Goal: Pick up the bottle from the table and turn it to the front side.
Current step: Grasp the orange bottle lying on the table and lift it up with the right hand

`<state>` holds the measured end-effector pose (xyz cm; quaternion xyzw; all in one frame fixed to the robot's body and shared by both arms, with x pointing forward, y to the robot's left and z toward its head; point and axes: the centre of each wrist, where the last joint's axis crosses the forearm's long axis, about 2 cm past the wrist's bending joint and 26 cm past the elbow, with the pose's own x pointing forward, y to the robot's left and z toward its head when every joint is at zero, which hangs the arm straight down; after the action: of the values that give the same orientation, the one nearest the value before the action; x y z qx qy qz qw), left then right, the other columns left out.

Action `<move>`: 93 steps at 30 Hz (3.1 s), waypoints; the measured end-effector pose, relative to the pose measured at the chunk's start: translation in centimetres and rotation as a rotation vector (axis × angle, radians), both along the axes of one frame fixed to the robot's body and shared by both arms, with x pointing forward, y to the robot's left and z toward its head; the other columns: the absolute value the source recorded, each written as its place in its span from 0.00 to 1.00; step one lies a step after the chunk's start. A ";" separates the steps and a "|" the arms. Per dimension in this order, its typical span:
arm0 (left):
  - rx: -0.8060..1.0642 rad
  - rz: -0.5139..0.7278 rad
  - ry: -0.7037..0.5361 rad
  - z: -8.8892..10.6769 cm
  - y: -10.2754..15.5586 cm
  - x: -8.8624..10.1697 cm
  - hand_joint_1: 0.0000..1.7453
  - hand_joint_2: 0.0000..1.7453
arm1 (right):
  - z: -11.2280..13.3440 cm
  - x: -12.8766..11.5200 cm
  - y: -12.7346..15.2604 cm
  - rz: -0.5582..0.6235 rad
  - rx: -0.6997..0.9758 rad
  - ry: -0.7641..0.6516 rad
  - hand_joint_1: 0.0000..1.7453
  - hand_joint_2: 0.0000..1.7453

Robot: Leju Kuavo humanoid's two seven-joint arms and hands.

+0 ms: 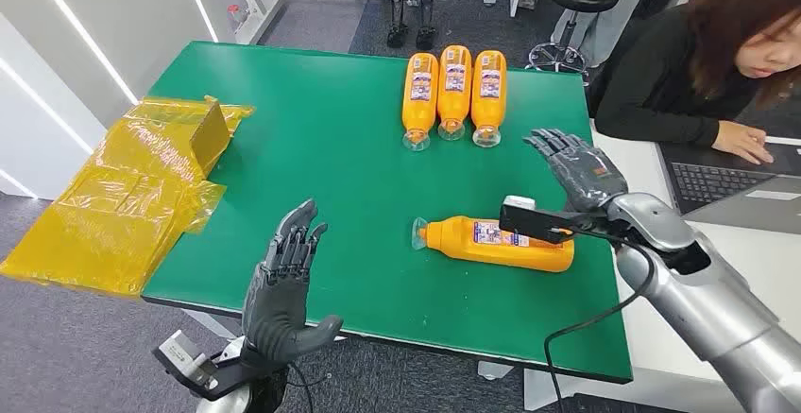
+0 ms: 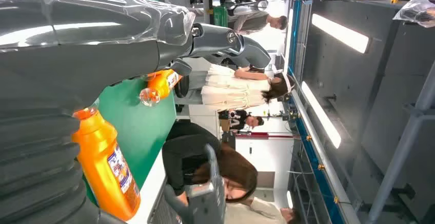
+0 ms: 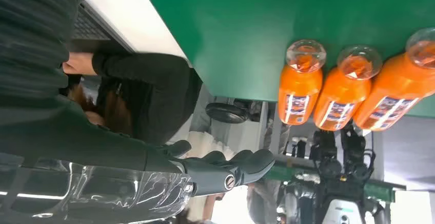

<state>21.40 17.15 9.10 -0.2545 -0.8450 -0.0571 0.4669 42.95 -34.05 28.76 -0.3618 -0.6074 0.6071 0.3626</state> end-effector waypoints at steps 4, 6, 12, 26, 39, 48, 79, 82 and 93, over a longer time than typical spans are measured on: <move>-0.007 0.001 0.002 0.0 0.0 -0.1 0.00 1.00 | 1.0 1.4 2.1 0.015 -0.015 0.049 0.00 1.00; -0.009 0.000 0.005 -0.1 0.0 -0.2 0.00 1.00 | 1.6 2.1 3.2 0.023 -0.026 0.065 0.00 1.00; -0.011 -0.016 0.007 -0.1 0.0 -0.3 0.00 1.00 | 2.7 3.2 4.7 0.021 -0.071 0.151 0.00 1.00; 0.013 -0.013 0.023 -0.7 0.3 -1.2 0.00 1.00 | 1.6 4.2 5.4 0.001 -0.162 0.357 0.00 1.00; 0.021 -0.029 0.027 -0.9 0.3 -1.5 0.00 1.00 | -5.7 2.6 4.2 -0.040 -0.185 0.481 0.00 1.00; 0.019 -0.037 0.033 -0.7 0.1 -1.4 0.00 1.00 | -10.6 1.0 3.3 -0.068 -0.230 0.562 0.00 1.00; 0.040 0.049 0.033 -0.6 0.9 -1.8 0.00 1.00 | -13.2 -4.2 4.4 -0.115 -0.029 -0.118 1.00 1.00; 0.045 0.049 0.028 -0.4 0.8 -1.5 0.00 1.00 | -13.4 -6.1 3.5 -0.129 0.041 -0.173 1.00 1.00; 0.051 0.045 0.025 -0.1 0.4 -1.0 0.00 1.00 | -16.3 -16.1 3.3 -0.103 0.225 -0.383 1.00 1.00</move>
<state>20.42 17.60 8.97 -0.2243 -0.8429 -0.0652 0.4847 26.88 -30.78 12.44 -0.4583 -0.7098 0.4366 0.3092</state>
